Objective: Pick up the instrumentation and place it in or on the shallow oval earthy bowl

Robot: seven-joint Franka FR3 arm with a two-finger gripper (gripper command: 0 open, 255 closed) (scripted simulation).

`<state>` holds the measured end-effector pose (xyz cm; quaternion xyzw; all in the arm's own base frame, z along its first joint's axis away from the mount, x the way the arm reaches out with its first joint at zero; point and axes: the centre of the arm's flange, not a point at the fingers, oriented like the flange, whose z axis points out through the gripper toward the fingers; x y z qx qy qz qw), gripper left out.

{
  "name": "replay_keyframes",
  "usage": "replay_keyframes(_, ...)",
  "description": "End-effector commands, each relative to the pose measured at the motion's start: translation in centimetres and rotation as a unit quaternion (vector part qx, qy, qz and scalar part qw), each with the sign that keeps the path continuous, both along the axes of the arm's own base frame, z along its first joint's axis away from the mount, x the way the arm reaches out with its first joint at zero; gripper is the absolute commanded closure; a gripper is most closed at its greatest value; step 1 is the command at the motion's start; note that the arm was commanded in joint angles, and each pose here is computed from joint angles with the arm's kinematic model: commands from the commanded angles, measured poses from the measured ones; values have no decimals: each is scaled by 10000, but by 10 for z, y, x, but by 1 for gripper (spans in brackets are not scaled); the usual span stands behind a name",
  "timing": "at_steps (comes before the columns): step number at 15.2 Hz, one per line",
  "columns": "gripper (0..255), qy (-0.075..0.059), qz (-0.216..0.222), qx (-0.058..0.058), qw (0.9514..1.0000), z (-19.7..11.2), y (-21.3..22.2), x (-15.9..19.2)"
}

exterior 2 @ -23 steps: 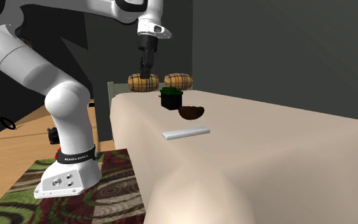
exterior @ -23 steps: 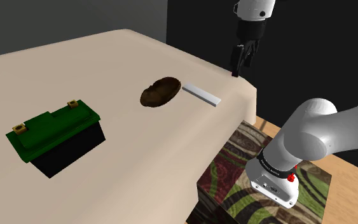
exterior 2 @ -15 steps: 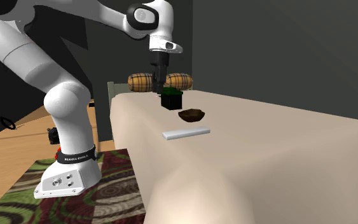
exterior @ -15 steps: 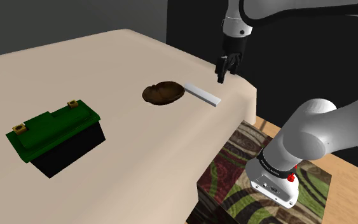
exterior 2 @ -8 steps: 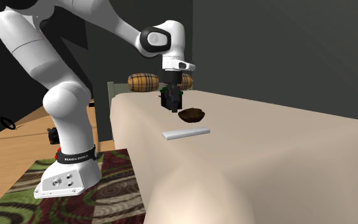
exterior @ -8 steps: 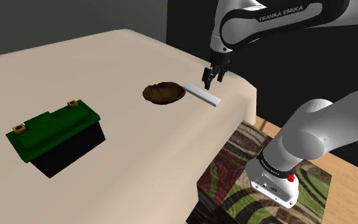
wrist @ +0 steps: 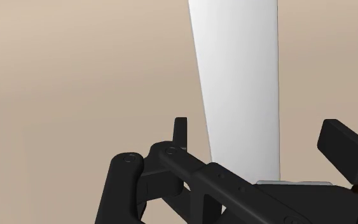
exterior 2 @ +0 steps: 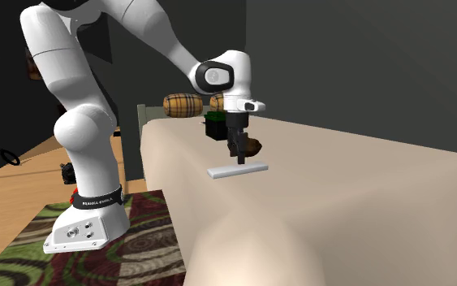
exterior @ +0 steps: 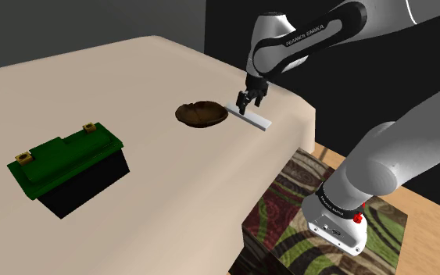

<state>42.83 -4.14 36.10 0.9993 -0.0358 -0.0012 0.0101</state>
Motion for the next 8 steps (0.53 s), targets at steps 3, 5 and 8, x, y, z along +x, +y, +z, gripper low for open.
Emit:
replay_keyframes(3,0,-14,-5,0,10000,-22,-2,0)
replay_keyframes(5,0,-14,-5,0,10000,-32,-2,0)
replay_keyframes(8,0,-14,-5,0,10000,-35,-2,0)
